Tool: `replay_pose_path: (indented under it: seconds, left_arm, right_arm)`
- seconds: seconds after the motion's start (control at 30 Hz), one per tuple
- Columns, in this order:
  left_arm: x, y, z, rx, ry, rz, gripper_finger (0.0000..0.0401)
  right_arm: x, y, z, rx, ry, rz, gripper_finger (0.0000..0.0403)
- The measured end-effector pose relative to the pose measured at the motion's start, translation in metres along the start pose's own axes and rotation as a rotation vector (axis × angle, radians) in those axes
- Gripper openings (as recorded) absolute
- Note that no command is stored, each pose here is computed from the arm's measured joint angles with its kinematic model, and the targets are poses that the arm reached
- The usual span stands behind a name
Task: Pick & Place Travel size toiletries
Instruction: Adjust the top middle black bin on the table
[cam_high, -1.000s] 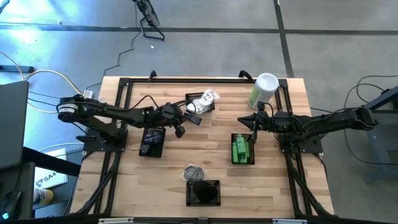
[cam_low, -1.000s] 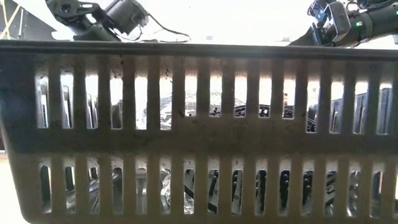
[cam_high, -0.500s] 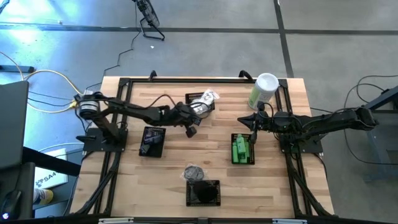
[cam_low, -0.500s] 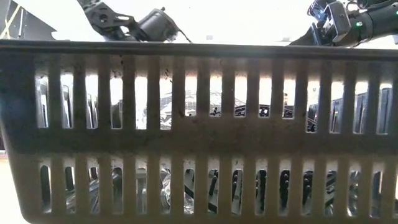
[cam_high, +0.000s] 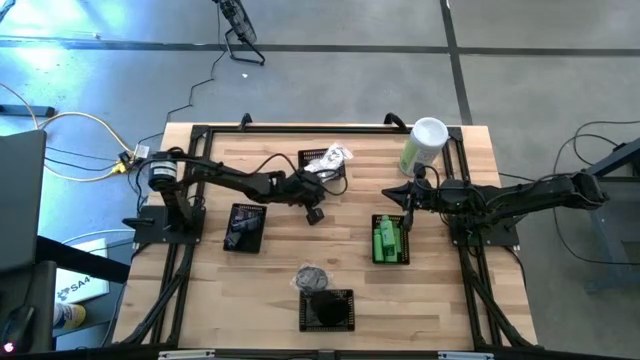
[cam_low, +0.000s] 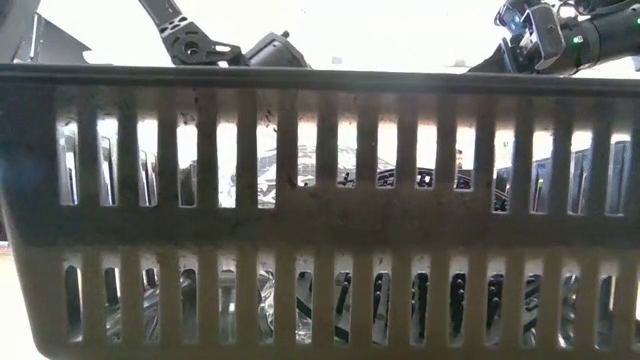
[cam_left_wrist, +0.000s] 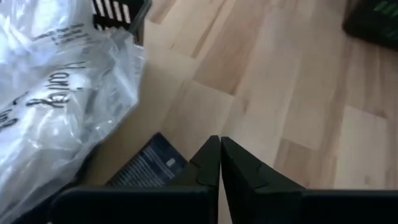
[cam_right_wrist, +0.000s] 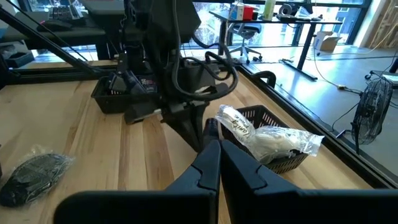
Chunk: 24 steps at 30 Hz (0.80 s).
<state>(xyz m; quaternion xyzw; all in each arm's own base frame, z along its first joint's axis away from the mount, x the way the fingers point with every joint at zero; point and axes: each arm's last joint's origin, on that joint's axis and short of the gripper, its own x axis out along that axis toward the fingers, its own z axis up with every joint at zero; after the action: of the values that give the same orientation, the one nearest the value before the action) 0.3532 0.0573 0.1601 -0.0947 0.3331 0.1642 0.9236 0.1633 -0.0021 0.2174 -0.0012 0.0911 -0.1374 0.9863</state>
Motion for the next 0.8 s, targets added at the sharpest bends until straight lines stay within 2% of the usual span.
replay_pose_path:
  seconds: [0.23,0.5,0.8]
  left_arm:
    - [0.016,0.003,0.005,-0.018,-0.022,0.063,0.001]
    - [0.031,0.018,0.014,-0.028,-0.036,0.167,0.001]
    - [0.033,0.035,0.016,-0.052,-0.043,0.243,0.001]
  right_arm:
    - [0.0,0.0,0.0,-0.003,0.0,0.001,0.0004]
    - [0.0,0.0,0.0,-0.003,0.0,0.0,0.0004]
    - [0.0,-0.001,0.0,-0.003,0.0,-0.026,0.0004]
